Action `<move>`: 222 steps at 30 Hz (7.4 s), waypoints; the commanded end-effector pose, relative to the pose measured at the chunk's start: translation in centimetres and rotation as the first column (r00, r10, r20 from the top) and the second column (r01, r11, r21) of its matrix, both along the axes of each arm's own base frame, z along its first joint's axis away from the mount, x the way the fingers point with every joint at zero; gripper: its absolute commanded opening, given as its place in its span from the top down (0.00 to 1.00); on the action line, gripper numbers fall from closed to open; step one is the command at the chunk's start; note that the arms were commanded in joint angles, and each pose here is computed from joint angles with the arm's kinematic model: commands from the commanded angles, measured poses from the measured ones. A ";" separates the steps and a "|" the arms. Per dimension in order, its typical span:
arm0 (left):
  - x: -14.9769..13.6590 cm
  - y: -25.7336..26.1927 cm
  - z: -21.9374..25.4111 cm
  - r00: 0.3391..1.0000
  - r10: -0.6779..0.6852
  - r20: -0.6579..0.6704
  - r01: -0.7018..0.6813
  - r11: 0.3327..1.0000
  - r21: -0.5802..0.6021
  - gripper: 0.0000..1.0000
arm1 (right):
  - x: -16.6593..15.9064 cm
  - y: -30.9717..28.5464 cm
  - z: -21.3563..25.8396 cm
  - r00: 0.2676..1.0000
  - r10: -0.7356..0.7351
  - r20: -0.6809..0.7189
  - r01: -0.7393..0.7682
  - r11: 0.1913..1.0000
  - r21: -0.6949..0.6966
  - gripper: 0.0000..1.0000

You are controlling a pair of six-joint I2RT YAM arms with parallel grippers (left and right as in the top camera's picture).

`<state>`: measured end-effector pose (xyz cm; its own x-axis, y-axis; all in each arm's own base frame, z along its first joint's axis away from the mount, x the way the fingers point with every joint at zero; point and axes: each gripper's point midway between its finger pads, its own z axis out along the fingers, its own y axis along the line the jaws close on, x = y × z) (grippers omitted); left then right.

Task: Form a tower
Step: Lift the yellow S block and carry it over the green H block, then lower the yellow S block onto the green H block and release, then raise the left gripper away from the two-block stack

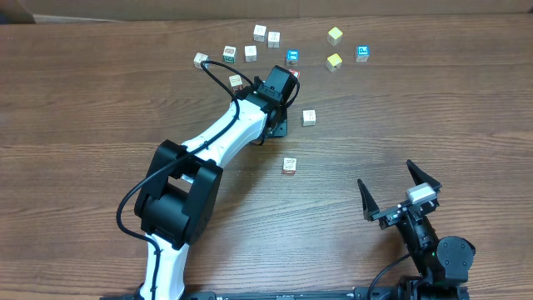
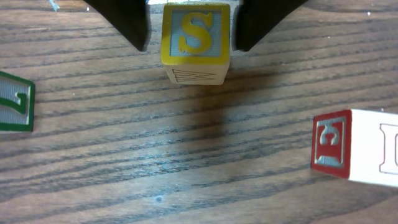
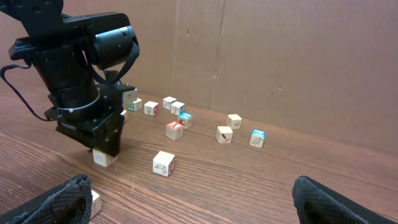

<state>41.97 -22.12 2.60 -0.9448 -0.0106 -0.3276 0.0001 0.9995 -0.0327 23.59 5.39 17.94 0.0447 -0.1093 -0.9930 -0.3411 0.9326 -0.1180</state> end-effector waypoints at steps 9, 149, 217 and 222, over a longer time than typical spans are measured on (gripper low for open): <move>0.0 -0.2 -0.2 1.000 -0.029 -0.004 0.029 1.000 0.004 0.48 | 0.0 0.0 -0.3 1.000 0.000 -0.001 0.000 1.000 0.005 0.00; -10.2 -4.8 0.1 0.999 -0.046 -0.011 0.046 0.998 -0.045 0.36 | 0.0 0.0 -0.3 1.000 0.000 -0.001 0.000 1.000 0.005 0.00; -2.3 -2.9 8.3 0.993 -0.001 0.120 0.012 0.995 -0.095 0.61 | 0.0 0.0 -0.3 1.000 0.000 -0.001 0.000 1.000 0.005 0.00; -3.2 1.0 7.0 0.998 0.055 0.008 -0.055 0.998 -0.035 0.92 | 0.0 0.0 -0.3 1.000 0.000 -0.001 0.000 1.000 0.005 0.00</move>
